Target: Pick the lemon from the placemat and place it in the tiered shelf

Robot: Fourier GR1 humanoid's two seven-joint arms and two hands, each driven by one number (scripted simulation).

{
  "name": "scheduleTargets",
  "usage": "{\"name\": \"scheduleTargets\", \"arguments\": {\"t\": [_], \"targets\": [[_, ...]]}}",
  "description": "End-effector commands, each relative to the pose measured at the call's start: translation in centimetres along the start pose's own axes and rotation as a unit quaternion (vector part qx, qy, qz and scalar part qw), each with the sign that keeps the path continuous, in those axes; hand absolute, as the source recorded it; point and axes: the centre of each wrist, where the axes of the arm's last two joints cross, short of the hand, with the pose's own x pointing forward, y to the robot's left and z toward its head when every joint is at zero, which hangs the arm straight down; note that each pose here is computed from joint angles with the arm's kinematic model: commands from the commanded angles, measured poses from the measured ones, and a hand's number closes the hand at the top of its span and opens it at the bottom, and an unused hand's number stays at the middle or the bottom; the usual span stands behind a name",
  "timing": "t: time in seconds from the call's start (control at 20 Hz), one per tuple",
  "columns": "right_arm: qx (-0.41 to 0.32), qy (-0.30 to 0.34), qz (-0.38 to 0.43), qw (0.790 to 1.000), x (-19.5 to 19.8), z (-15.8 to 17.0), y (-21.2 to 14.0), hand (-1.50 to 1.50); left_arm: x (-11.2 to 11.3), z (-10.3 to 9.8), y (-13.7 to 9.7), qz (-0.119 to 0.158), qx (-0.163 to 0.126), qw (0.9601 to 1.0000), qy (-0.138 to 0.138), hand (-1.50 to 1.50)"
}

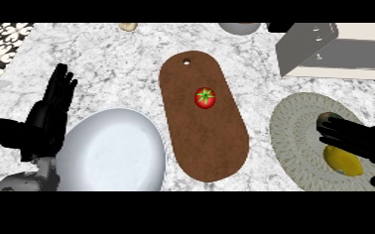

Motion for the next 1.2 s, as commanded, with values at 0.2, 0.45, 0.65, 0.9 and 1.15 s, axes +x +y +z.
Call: {"name": "scheduleTargets", "arguments": {"t": [0.2, 0.45, 0.65, 0.9, 1.15], "targets": [[0.013, -0.042, -0.004, 0.999, -0.1, -2.3, 2.1, -1.5, -0.4, -0.8, -0.6, 0.001, 0.01, 0.9999, 0.002, 0.0], [0.051, -0.058, 0.025, 0.997, -1.0, -3.6, 4.2, 1.5, -0.1, -0.1, -0.7, -0.002, 0.004, 1.0, 0.002, 0.0], [0.004, -0.08, 0.065, 0.995, 0.5, -3.8, 4.6, 1.5, 0.3, 1.0, -0.1, 0.005, 0.0, 1.0, 0.009, 0.0], [-0.04, 0.237, -0.068, 0.968, -0.3, -3.8, 5.9, 1.5, -0.7, 0.8, 0.5, -0.003, 0.004, 0.9999, 0.009, 0.0], [-0.072, 0.42, -0.133, 0.895, -0.1, -4.4, 7.1, 1.5, -1.1, 1.3, 0.7, -0.01, 0.007, 0.9999, 0.01, 0.0]]}}
